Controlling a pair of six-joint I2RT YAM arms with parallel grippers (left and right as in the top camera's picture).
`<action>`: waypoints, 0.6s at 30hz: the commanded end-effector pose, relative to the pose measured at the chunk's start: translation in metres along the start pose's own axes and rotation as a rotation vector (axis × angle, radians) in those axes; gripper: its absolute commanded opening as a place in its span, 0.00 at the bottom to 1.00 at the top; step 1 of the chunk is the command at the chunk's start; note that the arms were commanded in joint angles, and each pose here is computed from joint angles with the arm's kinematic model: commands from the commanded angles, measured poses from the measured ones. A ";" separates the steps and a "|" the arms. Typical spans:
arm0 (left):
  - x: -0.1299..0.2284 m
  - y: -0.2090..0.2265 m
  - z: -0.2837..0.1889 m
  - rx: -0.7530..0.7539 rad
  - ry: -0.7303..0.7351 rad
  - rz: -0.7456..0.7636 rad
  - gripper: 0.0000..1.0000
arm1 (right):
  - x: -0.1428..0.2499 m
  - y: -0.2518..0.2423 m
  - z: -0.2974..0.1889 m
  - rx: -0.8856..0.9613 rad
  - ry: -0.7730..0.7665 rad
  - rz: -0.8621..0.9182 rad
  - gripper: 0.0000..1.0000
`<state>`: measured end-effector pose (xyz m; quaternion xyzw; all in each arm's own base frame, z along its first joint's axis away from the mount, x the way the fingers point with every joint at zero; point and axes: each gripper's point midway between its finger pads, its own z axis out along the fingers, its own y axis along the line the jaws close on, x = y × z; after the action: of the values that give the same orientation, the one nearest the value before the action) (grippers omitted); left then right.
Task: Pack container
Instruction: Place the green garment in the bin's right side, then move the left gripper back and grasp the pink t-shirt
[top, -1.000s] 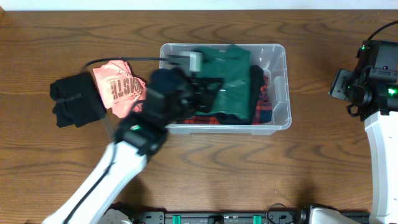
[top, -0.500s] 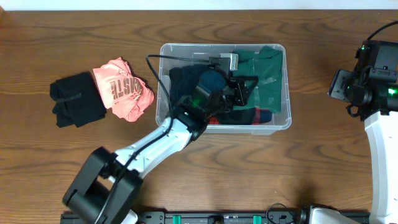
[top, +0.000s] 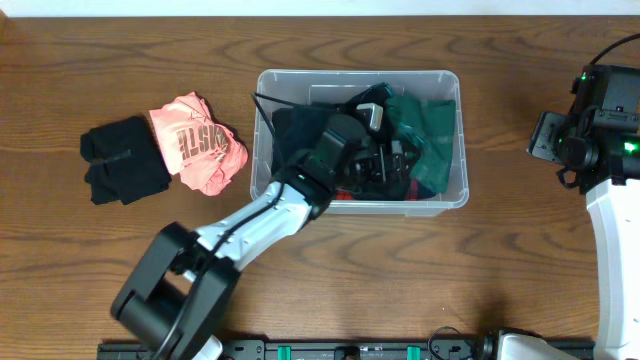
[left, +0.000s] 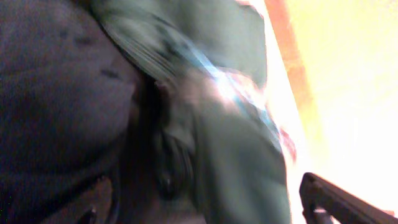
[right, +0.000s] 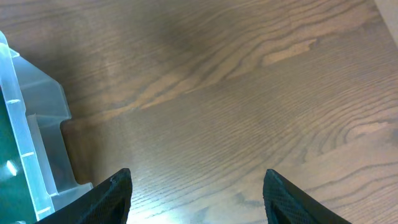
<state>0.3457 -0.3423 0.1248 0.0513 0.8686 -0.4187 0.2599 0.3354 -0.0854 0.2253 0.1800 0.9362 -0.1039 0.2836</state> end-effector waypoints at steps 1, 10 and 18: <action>-0.017 0.019 -0.033 -0.058 0.009 0.164 0.98 | -0.001 -0.002 -0.002 0.001 -0.007 0.008 0.66; -0.104 0.050 -0.192 -0.249 -0.289 0.171 0.98 | -0.002 -0.002 -0.002 0.001 -0.008 0.007 0.66; -0.106 0.170 -0.312 -0.617 -0.452 -0.196 0.98 | -0.001 -0.001 -0.001 0.001 -0.004 0.007 0.66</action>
<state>0.3628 -0.0249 0.2455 -0.1379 0.8665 -0.2000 0.4361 0.3357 -0.0851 0.2254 0.1796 0.9361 -0.1032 0.2841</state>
